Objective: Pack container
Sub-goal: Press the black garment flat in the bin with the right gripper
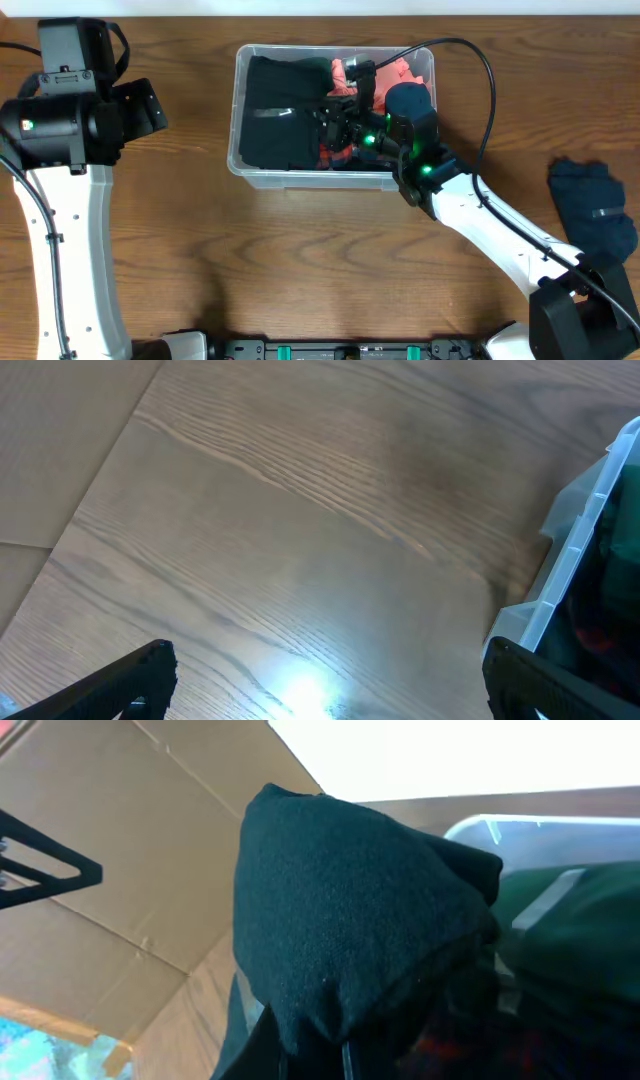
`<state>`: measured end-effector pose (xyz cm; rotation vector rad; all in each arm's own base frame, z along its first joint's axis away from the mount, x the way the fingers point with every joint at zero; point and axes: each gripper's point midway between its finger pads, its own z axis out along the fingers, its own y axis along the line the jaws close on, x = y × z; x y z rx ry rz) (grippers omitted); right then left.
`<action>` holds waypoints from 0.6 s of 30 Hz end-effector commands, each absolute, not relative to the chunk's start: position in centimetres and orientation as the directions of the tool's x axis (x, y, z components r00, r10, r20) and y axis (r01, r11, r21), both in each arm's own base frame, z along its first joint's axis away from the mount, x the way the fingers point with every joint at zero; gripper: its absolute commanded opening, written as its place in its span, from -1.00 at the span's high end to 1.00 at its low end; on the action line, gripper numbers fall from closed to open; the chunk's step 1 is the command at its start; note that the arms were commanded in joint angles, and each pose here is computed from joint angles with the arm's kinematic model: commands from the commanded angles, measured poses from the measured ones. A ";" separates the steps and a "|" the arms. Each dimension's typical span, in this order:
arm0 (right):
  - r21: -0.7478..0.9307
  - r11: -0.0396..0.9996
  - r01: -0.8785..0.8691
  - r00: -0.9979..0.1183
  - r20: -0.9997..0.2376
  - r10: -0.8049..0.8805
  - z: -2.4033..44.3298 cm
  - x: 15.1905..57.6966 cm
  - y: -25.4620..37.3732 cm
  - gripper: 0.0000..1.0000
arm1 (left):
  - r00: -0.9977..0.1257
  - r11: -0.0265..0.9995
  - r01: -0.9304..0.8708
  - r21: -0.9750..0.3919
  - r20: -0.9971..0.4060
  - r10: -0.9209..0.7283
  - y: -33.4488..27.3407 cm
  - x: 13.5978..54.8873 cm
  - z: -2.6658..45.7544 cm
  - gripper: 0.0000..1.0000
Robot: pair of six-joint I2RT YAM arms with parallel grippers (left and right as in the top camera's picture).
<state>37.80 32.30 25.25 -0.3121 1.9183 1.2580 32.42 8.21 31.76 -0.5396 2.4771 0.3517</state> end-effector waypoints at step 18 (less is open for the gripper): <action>0.667 0.485 -0.565 -0.689 -0.705 0.166 20.3 38.9 34.9 -0.47 | -0.748 0.877 -0.460 0.135 -0.592 -0.301 8.5 32.3 32.0 -0.96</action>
